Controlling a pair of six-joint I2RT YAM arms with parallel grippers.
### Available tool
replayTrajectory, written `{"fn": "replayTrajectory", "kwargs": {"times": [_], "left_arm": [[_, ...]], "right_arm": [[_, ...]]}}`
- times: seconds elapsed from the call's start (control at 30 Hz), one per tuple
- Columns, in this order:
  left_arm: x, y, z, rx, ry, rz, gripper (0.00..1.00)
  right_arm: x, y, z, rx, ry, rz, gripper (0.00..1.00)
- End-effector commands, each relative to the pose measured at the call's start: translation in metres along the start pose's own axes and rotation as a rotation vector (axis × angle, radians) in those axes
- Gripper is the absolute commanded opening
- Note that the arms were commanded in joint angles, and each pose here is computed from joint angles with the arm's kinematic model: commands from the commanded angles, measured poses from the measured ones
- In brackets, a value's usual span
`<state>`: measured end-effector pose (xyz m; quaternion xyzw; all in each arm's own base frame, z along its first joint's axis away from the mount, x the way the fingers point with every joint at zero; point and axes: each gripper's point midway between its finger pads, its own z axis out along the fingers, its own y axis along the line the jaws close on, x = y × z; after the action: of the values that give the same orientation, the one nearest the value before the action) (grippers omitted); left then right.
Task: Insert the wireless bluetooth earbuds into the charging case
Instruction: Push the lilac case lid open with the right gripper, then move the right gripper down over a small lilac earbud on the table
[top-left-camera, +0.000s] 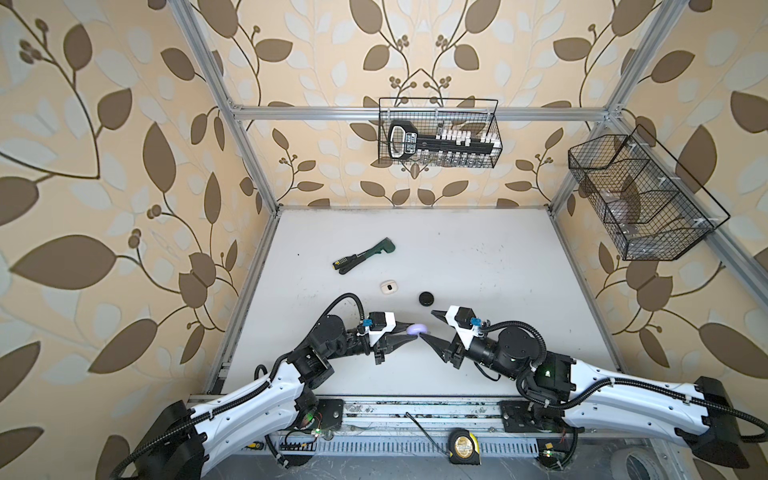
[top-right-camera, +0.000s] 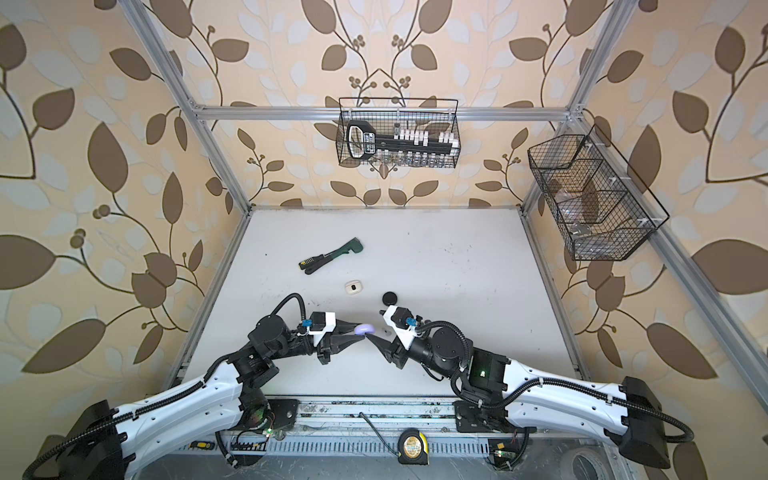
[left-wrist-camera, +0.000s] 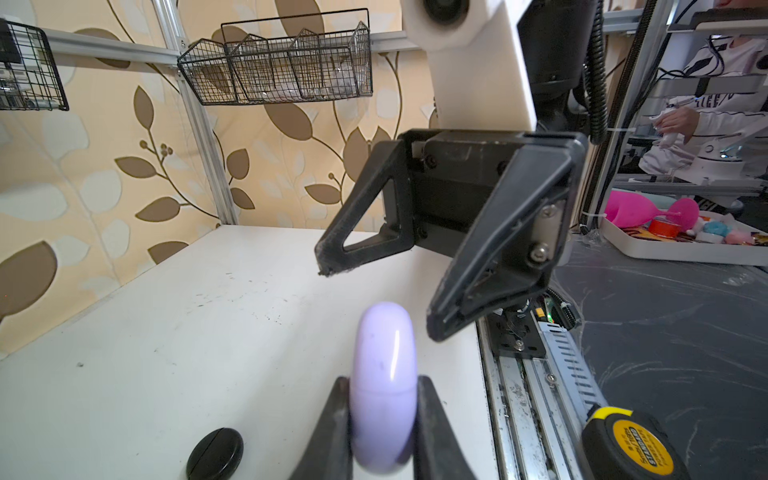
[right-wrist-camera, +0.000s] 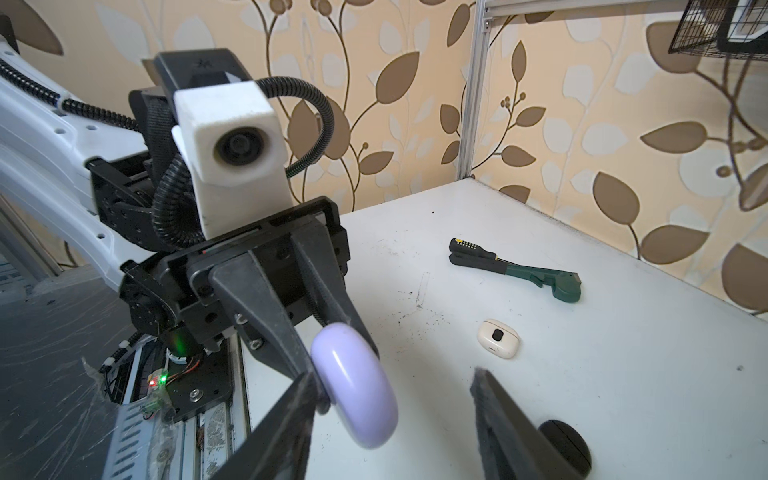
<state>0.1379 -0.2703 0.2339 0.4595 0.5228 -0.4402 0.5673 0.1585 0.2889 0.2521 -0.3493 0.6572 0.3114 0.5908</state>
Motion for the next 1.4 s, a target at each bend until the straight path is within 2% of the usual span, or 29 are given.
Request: {"fn": "replayTrajectory", "kwargs": {"times": [0.0, 0.23, 0.77, 0.9, 1.1, 1.23, 1.37], "left_arm": [[-0.022, -0.013, -0.003, 0.064, -0.081, 0.045, 0.00], [-0.023, -0.022, -0.002, 0.120, -0.090, 0.057, 0.00], [-0.015, -0.020, 0.001, 0.119, -0.077, 0.057, 0.00], [-0.015, -0.018, 0.001, 0.105, -0.083, 0.053, 0.00], [-0.010, -0.004, 0.000, 0.017, -0.108, 0.034, 0.00], [-0.005, 0.005, -0.001, -0.041, -0.135, 0.011, 0.00], [-0.006, 0.007, 0.000, -0.046, -0.172, -0.003, 0.00]], "right_arm": [[-0.009, 0.004, 0.002, -0.017, -0.022, -0.017, 0.60], [-0.009, -0.006, 0.005, 0.035, -0.011, -0.001, 0.57], [-0.007, -0.030, 0.007, 0.107, 0.002, 0.083, 0.55], [-0.007, -0.030, 0.008, 0.110, 0.010, 0.088, 0.55], [-0.018, -0.034, 0.001, 0.128, -0.011, 0.126, 0.61], [-0.025, -0.051, -0.013, 0.228, 0.031, 0.232, 0.65], [-0.017, -0.073, -0.033, 0.370, 0.136, 0.308, 0.68]]}}
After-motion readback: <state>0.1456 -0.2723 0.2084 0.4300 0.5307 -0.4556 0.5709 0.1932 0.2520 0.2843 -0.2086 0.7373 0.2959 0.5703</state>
